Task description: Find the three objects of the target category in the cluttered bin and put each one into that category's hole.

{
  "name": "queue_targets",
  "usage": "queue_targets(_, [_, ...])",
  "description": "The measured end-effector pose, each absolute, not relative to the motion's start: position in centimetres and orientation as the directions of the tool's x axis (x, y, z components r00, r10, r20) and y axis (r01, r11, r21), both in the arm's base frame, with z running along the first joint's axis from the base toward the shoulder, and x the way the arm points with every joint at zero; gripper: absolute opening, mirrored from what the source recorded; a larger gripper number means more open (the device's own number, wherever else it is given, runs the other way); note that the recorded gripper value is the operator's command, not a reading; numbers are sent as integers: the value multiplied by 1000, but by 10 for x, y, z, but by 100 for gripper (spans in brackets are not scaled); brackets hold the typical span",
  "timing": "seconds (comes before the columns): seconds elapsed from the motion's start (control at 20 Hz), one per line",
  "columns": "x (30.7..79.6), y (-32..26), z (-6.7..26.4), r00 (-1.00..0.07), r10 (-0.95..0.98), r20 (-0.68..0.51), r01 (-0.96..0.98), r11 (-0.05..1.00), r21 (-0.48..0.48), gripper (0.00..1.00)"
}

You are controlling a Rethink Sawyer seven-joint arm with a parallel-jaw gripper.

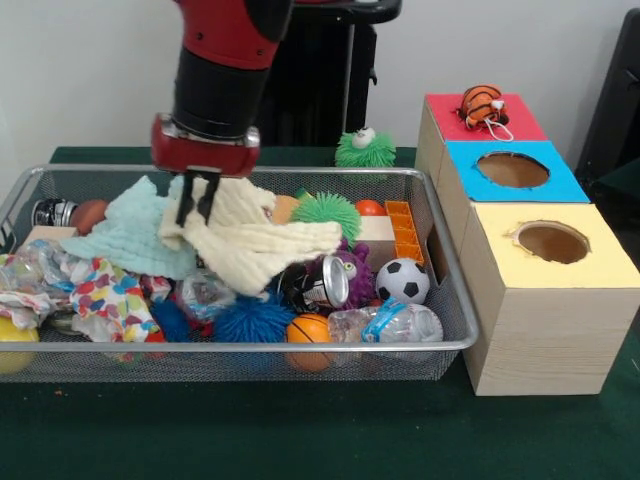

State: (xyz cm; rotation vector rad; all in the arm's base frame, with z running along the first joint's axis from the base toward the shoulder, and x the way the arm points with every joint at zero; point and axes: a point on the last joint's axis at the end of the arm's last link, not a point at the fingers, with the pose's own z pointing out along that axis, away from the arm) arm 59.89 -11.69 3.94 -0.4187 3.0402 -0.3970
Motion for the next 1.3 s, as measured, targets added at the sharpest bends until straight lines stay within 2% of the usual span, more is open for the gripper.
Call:
queue_targets(0.1, [596,-147,46,-971,-237,-23,-222,938,-267,0])
queue_targets(0.45, [589,-196,55,-979,-198,-35,-180,939,-293,0])
queue_targets(1.3, [593,-219,65,-973,-230,-39,-208,931,-299,0])
